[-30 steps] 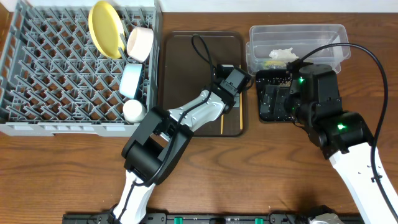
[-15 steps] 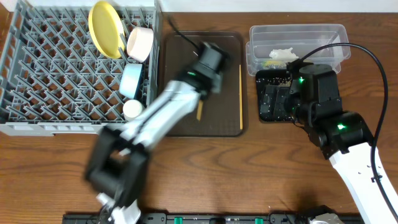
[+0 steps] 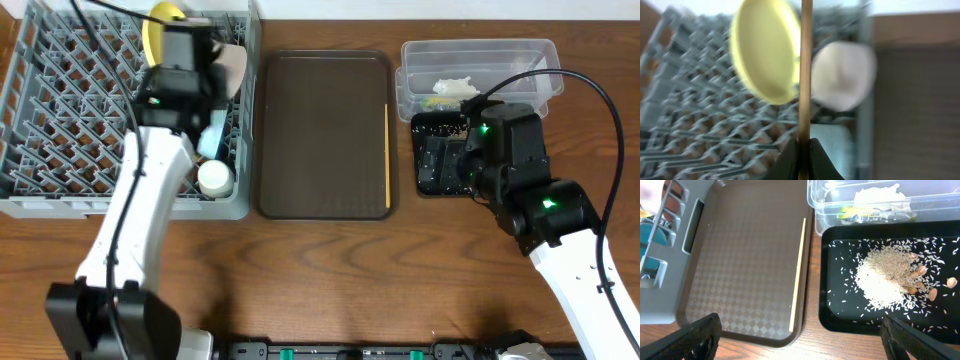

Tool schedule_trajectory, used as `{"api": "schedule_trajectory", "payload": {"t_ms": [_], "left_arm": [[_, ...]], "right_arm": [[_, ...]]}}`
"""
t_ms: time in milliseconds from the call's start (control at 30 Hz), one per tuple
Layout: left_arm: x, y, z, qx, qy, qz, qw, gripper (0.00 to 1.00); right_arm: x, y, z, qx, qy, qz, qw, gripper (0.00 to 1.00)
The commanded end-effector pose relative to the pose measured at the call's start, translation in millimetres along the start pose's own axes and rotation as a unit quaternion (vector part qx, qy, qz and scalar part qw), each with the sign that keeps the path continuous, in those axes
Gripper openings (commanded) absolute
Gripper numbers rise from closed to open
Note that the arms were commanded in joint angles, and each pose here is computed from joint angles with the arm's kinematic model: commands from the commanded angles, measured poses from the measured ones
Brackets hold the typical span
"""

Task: Sort waste into correct bins and load items into the dishwasher
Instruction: 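Carry the chopstick left and drop it into the rack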

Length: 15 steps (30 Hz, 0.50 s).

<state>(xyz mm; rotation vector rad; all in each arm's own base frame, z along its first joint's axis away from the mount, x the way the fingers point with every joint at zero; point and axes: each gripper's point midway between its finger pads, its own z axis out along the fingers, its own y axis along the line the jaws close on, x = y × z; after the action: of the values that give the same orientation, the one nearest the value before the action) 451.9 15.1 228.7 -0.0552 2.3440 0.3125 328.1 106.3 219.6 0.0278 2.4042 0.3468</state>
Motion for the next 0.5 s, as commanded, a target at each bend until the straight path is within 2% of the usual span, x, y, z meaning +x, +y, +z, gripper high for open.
{"api": "schedule_trajectory", "payload": {"t_ms": [0,200,300,367,400,467], "left_arm": [[25.2,37.2,32.1,-0.036,0.049,0.037,0.997,0.08],[55.1,65.6,69.6,-0.045,0.103,0.043,0.993,0.08],[63.1,60.3,79.6,-0.026,0.114,0.041,0.992,0.27],[61.9,59.4,80.2,-0.027,0.112,0.034,0.993,0.44],[57.6,58.6,79.1,-0.027,0.104,0.028,0.994,0.49],[48.9,57.5,76.4,-0.028,0.087,0.022,0.996,0.51]], "right_arm": [[-3.7,-3.1,-0.8,0.007,-0.006,0.003,1.0,0.99],[-3.9,-3.0,-0.9,0.007,-0.006,0.004,1.0,0.99],[-3.8,-3.0,-0.9,0.007,-0.006,0.003,1.0,0.99],[-3.9,-3.0,-0.9,0.007,-0.006,0.003,1.0,0.99],[-3.8,-3.0,-0.9,0.007,-0.006,0.003,1.0,0.99],[-3.8,-3.0,-0.9,0.007,-0.006,0.003,1.0,0.99]]}}
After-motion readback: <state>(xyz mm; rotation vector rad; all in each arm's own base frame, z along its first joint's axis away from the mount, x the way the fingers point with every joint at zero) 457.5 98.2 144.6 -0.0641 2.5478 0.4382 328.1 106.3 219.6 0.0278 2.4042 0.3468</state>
